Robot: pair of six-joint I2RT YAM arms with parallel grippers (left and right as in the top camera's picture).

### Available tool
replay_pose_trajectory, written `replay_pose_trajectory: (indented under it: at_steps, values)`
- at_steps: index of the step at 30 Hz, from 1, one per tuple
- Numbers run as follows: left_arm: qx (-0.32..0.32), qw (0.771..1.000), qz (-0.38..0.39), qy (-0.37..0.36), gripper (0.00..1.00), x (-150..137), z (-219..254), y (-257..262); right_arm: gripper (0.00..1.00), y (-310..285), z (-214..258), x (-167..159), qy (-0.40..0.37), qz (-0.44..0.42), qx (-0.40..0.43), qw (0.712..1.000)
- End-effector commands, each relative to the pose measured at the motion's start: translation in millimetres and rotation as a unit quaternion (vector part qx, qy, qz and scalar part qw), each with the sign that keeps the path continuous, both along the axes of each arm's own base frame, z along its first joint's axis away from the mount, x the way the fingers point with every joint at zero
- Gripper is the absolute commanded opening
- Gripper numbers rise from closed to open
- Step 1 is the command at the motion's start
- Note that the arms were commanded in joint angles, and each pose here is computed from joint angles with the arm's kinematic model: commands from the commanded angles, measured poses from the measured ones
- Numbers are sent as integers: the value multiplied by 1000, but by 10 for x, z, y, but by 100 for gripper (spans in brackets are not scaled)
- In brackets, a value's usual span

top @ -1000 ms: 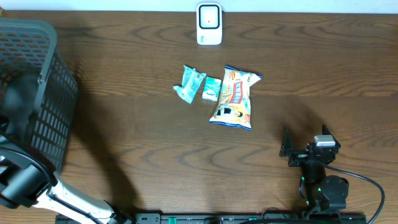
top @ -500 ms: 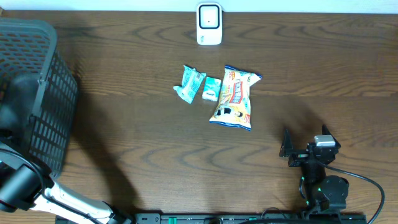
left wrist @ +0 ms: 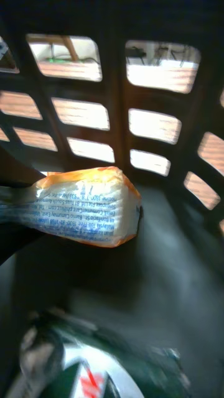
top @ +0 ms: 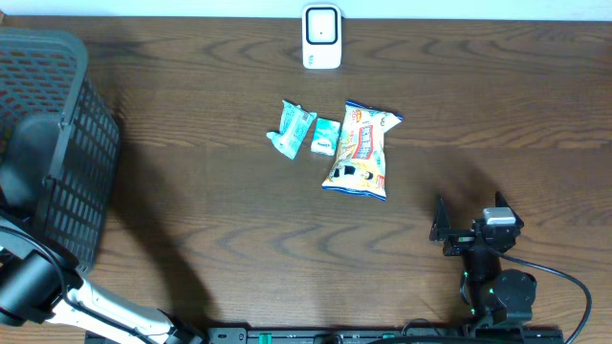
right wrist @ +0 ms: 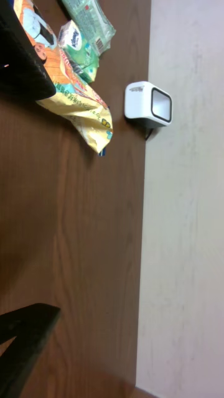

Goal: Scan the item barcode
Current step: 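Reach into the basket and grasp the small orange box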

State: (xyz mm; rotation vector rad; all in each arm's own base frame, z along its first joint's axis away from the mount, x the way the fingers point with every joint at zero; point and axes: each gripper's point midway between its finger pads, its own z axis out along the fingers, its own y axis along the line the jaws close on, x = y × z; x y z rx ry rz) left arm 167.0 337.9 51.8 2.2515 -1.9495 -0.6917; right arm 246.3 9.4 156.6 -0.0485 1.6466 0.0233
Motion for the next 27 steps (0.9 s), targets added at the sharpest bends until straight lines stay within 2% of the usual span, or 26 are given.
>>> replay_pose_trajectory:
  at_steps: [1, 7, 9, 12, 13, 16, 19, 20, 23, 27]
  values:
    - [20, 1000, -1, -11, 8, 36, 208, 67, 99, -20, -6, -3, 1, -5, 0, 1000]
    - [89, 989, -5, -121, 7, 254, 963, 110, 99, -20, -6, -3, 1, -5, 0, 1000]
    - [111, 976, -12, -185, 8, 376, 1267, 66, 99, -20, -6, -3, 1, -5, 0, 1000]
    - [130, 944, -39, -300, 7, 619, 1755, -87, 99, -20, -6, -3, 1, -5, 0, 1000]
    - [131, 920, -62, -365, 7, 768, 2024, -213, 99, -20, -6, -3, 1, -5, 0, 1000]
    - [123, 864, -126, -472, 8, 1067, 2517, -528, 99, -20, -6, -3, 1, -5, 0, 1000]
    - [112, 789, -268, -542, 7, 1434, 2987, -983, 99, -20, -6, -3, 1, -5, 0, 1000]
    - [106, 724, -376, -568, 8, 1657, 3255, -1358, 99, -20, -6, -3, 1, -5, 0, 1000]
    - [103, 637, -506, -573, 7, 1891, 3487, -1909, 99, -20, -6, -3, 1, -5, 0, 1000]
    - [67, 557, -618, -551, 7, 2150, 3444, -2678, 99, -20, -6, -3, 1, -5, 0, 1000]
